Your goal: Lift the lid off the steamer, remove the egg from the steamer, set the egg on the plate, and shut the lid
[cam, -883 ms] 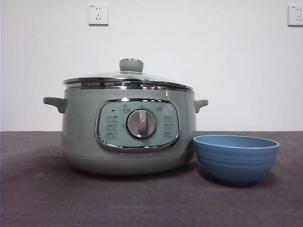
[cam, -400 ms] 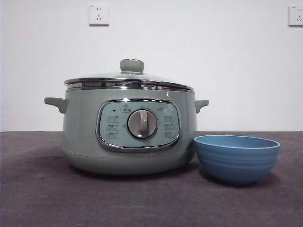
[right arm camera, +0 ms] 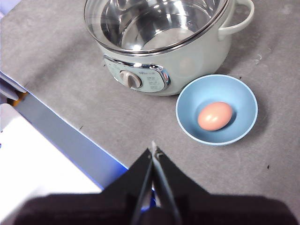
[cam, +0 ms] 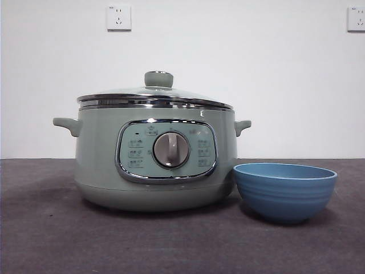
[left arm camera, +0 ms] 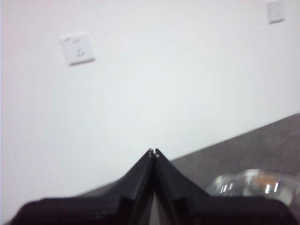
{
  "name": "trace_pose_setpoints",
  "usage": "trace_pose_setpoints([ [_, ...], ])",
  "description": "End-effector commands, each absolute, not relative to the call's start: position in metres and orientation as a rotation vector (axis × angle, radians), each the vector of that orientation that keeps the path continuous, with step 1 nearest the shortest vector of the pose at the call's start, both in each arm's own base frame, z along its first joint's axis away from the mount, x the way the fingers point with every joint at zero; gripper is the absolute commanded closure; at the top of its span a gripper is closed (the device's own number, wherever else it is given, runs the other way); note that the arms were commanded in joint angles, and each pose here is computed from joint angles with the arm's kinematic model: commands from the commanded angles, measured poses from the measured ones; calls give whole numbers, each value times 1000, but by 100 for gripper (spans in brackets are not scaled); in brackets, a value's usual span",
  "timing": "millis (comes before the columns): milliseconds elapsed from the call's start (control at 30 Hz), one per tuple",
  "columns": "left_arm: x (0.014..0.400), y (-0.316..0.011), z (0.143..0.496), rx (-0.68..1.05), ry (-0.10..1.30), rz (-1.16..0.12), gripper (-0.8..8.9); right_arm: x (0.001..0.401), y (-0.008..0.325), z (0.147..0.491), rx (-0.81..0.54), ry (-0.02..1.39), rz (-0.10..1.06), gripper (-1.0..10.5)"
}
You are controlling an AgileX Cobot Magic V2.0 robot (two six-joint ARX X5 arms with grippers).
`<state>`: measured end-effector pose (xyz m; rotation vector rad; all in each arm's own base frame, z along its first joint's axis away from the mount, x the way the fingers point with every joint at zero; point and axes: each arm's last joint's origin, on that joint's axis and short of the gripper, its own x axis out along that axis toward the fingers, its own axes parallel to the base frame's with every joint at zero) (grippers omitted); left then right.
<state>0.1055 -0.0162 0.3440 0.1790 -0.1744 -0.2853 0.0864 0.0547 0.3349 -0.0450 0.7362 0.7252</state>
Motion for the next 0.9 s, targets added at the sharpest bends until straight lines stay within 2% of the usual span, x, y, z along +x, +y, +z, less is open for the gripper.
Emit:
trace_pose_setpoints([
  [33, 108, -13, 292, 183, -109, -233, 817, 86, 55, 336, -40, 732, 723, 945],
  [200, 102, -7, 237, 127, -38, -111, 817, 86, 55, 336, -40, 732, 723, 945],
  [367, 99, -4, 199, 91, -4, -34, 817, 86, 55, 336, -41, 732, 722, 945],
  [633, 97, -2, 161, 42, 40, 13, 817, 86, 55, 336, -40, 732, 723, 945],
  [833, 96, -2, 147, 25, 178, 13, 817, 86, 55, 336, -40, 732, 722, 945],
  [900, 96, -2, 146, 25, 186, 9, 817, 86, 55, 336, -40, 732, 722, 945],
])
